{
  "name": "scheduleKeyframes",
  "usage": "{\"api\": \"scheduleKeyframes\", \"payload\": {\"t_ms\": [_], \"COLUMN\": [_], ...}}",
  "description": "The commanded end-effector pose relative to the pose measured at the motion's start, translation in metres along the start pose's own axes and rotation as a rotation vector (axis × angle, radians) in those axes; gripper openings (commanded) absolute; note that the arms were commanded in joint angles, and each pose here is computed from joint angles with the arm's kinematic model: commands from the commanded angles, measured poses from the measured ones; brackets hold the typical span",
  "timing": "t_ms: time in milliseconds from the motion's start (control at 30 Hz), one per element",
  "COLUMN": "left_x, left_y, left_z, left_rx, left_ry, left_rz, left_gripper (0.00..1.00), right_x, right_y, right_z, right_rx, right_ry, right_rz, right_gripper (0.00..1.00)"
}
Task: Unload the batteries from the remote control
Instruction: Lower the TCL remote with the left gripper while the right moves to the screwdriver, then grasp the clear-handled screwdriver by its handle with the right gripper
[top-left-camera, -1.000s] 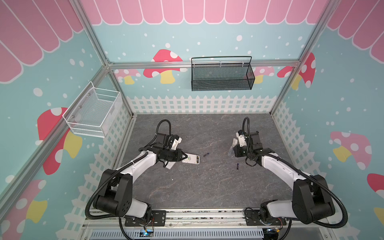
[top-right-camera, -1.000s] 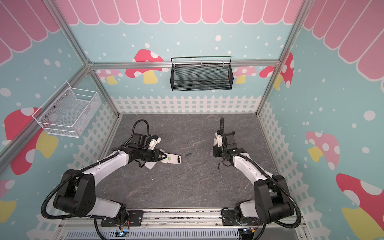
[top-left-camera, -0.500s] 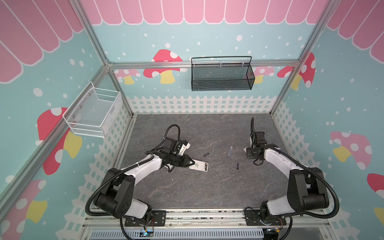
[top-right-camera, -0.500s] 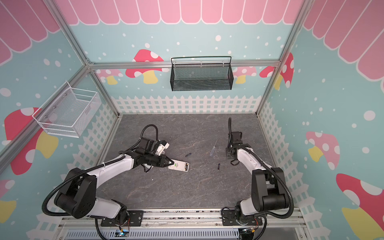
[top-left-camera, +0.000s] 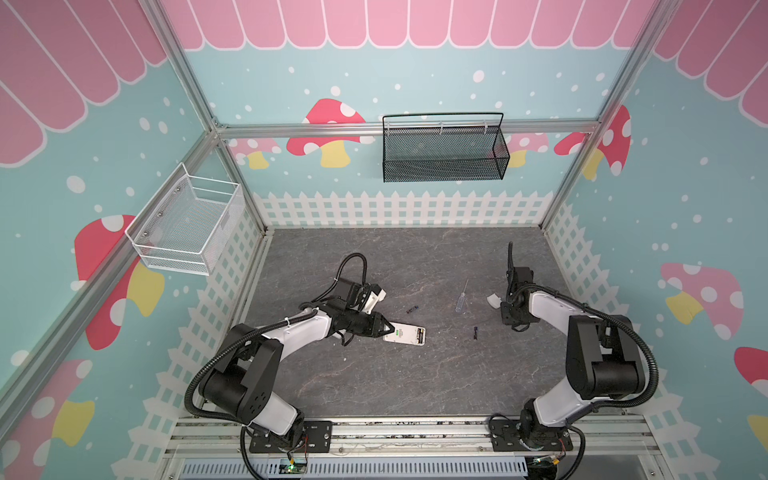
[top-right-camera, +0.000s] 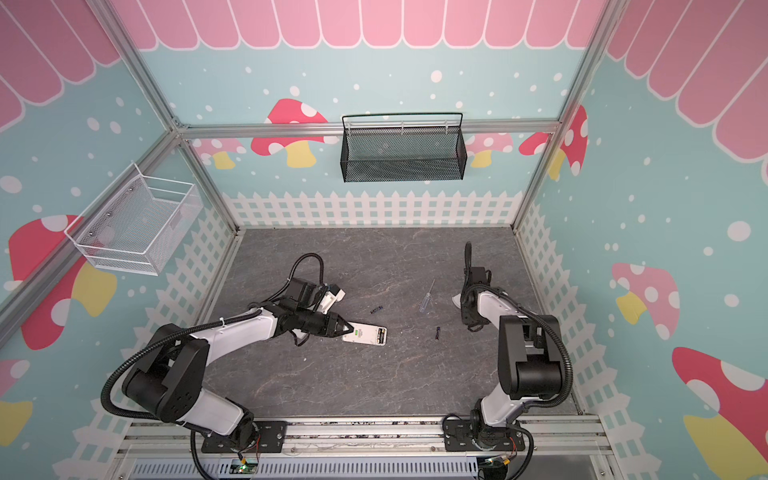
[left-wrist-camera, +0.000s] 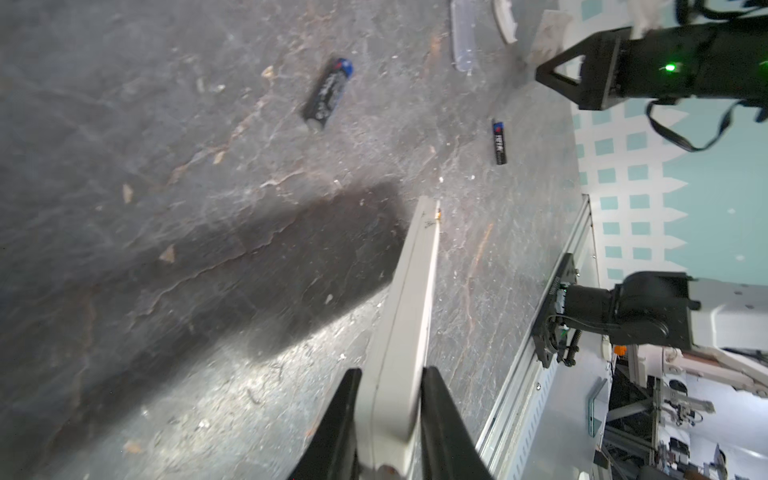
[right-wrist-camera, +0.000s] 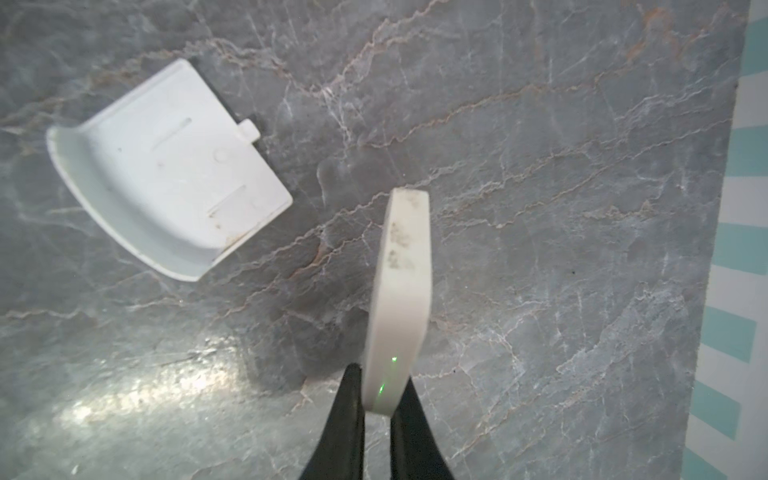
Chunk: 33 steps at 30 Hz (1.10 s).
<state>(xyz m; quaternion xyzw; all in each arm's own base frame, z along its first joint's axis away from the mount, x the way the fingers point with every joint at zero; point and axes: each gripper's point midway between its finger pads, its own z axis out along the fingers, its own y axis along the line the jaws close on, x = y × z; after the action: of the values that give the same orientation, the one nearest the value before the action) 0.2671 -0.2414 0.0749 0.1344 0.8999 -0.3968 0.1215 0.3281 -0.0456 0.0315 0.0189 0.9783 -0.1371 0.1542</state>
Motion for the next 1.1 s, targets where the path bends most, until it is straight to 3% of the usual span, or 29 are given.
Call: {"api": "scheduleKeyframes", "payload": {"t_ms": [0, 133, 433, 733, 900, 1067], "left_x": [0.009, 0.006, -0.018, -0.054, -0.071, -0.083], "left_y": [0.021, 0.028, 0.040, 0.032, 0.048, 0.061], "left_z": [0.001, -0.003, -0.032, -0.065, -0.090, -0.117], "left_rx": [-0.099, -0.132, -0.192, -0.204, -0.290, -0.358], "left_ry": [0.023, 0.003, -0.098, -0.214, -0.293, -0.356], "left_rz": [-0.048, -0.046, -0.031, 0.060, 0.083, 0.098], "left_gripper": [0.35, 0.48, 0.58, 0.81, 0.90, 0.95], "right_x": [0.001, -0.001, -0.003, -0.042, -0.069, -0.081], "right_y": [0.003, 0.007, 0.005, 0.016, 0.048, 0.091], "right_z": [0.001, 0.001, -0.008, -0.050, -0.069, -0.066], "right_rx": [-0.023, -0.046, -0.054, -0.182, -0.306, -0.344], "right_ry": [0.007, -0.004, -0.026, -0.169, -0.249, -0.242], "right_rz": [-0.009, -0.008, 0.006, 0.115, 0.185, 0.153], "right_gripper": [0.10, 0.19, 0.37, 0.40, 0.40, 0.40]}}
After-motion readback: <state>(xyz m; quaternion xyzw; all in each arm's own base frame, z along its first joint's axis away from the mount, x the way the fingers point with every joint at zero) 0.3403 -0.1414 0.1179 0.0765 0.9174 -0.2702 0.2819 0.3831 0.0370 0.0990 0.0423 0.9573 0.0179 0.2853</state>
